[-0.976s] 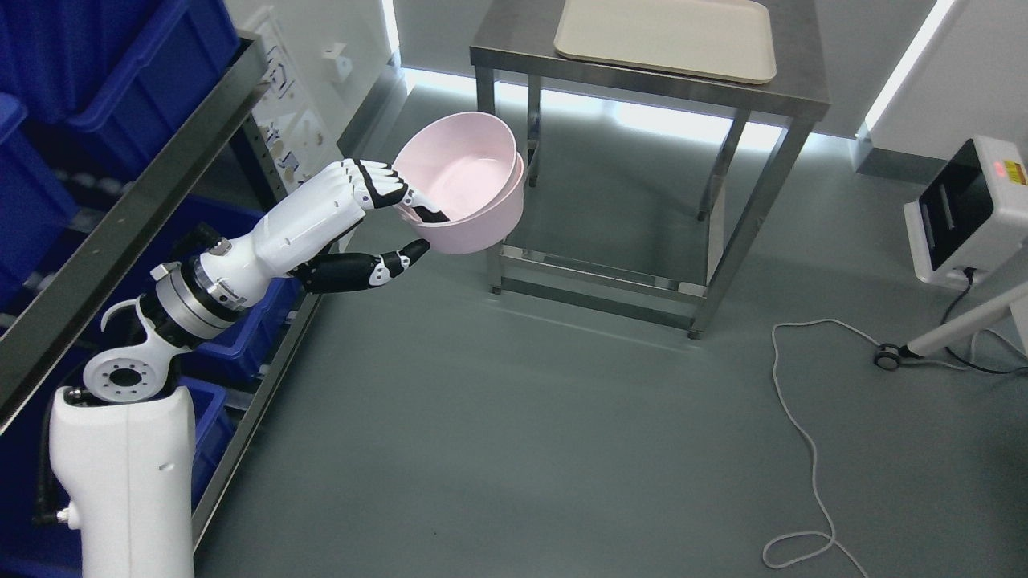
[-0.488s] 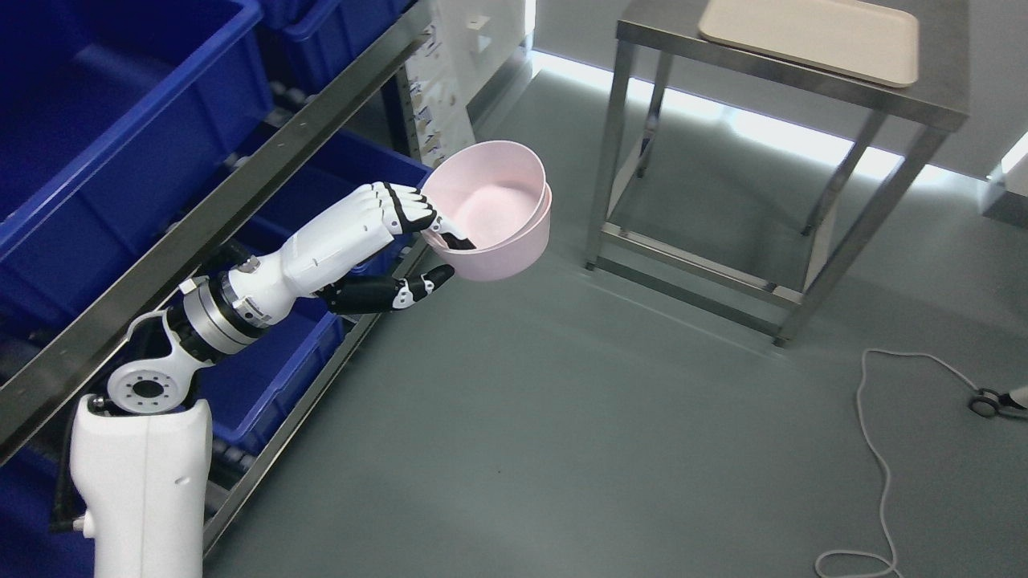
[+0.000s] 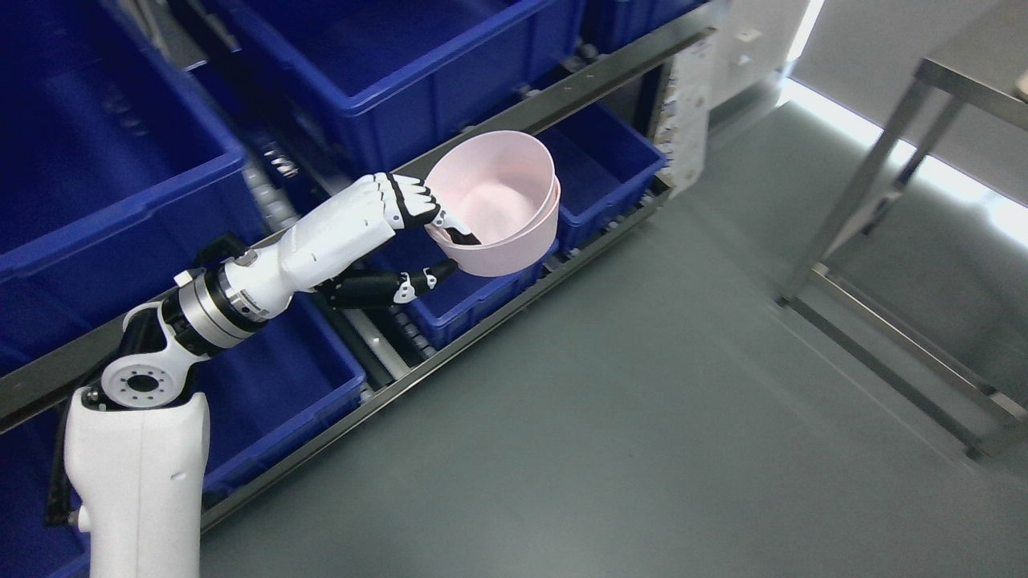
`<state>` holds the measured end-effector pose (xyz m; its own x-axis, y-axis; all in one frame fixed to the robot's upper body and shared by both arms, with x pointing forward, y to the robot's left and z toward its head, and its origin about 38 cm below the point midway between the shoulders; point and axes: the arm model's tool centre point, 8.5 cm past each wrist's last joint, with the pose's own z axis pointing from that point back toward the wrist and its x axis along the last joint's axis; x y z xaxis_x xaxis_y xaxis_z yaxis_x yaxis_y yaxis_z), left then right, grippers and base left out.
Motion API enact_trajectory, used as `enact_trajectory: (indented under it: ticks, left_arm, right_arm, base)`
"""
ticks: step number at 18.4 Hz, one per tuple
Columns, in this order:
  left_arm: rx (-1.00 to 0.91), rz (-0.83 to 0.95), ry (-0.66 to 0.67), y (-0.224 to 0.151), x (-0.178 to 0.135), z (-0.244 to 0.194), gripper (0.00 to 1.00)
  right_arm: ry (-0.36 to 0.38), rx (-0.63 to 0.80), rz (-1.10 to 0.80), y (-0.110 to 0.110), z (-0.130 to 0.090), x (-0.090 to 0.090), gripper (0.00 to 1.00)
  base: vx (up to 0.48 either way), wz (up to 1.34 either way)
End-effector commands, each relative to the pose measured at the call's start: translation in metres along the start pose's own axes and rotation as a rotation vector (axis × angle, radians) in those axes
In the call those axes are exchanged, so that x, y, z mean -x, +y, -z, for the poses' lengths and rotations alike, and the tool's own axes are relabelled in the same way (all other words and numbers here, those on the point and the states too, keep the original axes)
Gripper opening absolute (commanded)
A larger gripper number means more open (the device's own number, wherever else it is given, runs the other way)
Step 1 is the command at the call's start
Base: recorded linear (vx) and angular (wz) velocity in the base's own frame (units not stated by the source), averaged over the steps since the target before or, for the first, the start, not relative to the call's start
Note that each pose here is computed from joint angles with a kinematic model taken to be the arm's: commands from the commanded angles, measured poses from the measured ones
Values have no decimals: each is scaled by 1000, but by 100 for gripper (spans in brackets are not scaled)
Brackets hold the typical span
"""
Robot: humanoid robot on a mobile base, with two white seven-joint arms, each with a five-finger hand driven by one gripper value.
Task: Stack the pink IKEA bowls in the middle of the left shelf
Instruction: 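Hold the bowls in the left hand while turning toward the blue bins, then lower the bowls into the upper blue bin and open the left hand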
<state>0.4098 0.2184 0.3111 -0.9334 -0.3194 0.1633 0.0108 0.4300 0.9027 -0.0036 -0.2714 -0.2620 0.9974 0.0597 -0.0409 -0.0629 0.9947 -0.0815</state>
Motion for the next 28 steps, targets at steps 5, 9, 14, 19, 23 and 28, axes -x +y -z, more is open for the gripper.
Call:
enact_trajectory:
  ticks: [5, 9, 14, 19, 23, 28]
  left_arm:
    - [-46, 86, 7, 48, 2, 4, 5]
    - [-61, 127, 143, 88, 24, 22, 5]
    - [17, 166, 280, 78, 59, 55, 5]
    - [42, 149, 312, 65, 80, 75, 5]
    - [35, 128, 379, 76, 109, 71, 5]
    - [38, 91, 507, 89, 149, 30, 5]
  right_arm:
    - [-5, 15, 74, -11, 1, 8, 100]
    - [-5, 15, 74, -11, 1, 8, 100]
    - [-5, 15, 74, -11, 1, 8, 100]
    - [-6, 15, 75, -11, 1, 8, 100]
    - [-5, 15, 74, -11, 1, 8, 100]
    - [-5, 15, 74, -11, 1, 8, 100]
  base:
    - [-119, 891]
    - [-82, 717]
    - [-2, 204]
    - [13, -50]
    - [10, 47]
    - [12, 17]
